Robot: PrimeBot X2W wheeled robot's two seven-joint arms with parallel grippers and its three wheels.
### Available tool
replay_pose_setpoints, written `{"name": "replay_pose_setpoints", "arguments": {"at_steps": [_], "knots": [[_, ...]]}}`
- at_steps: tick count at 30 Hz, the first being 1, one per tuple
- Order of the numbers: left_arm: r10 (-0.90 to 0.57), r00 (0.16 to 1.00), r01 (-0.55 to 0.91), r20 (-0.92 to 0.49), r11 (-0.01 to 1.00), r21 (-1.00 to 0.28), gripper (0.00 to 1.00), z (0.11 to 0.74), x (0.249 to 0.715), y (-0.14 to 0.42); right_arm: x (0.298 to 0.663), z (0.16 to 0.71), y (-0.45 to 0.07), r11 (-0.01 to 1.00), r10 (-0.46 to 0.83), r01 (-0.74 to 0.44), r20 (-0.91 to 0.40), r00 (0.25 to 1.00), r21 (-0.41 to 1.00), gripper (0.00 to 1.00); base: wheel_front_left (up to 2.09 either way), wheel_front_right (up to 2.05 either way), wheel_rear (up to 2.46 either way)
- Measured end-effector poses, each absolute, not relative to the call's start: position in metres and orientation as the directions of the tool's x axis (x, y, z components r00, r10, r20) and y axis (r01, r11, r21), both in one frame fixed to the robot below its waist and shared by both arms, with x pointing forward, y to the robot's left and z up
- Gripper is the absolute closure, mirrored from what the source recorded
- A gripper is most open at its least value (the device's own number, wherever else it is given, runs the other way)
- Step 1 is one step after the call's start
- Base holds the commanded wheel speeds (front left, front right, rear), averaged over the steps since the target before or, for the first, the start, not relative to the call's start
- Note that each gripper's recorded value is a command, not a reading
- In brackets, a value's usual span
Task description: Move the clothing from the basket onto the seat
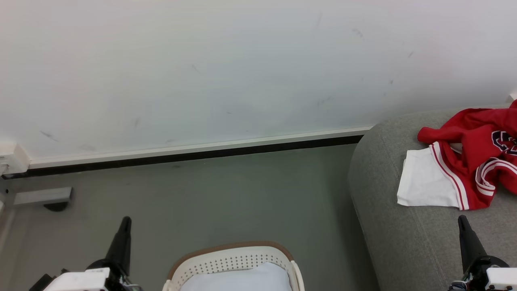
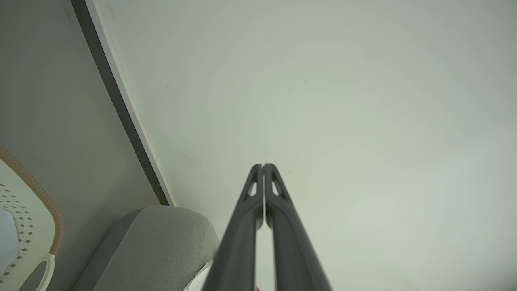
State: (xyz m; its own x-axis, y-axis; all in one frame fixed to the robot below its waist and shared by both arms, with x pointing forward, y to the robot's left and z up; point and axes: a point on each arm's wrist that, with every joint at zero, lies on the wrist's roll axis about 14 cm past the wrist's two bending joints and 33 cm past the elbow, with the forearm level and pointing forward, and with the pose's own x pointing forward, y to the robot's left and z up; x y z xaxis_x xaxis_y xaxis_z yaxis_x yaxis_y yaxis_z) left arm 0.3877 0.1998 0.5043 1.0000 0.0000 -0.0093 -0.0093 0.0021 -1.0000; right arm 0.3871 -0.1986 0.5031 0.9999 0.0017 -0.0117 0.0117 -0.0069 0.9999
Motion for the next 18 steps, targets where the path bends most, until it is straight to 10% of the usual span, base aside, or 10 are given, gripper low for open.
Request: {"name": "replay_pose_setpoints", "arguments": {"at_steps": [18], "knots": [[0.0, 1.0, -0.009, -0.009, 0.002, -1.0, 1.0, 0.5043, 0.3877, 0.1998, 0.3871, 0.5031, -0.1986, -0.007, 0.002, 0.012, -0.012, 1.0, 1.0, 1.0, 0.0, 0.0, 0.0]]}}
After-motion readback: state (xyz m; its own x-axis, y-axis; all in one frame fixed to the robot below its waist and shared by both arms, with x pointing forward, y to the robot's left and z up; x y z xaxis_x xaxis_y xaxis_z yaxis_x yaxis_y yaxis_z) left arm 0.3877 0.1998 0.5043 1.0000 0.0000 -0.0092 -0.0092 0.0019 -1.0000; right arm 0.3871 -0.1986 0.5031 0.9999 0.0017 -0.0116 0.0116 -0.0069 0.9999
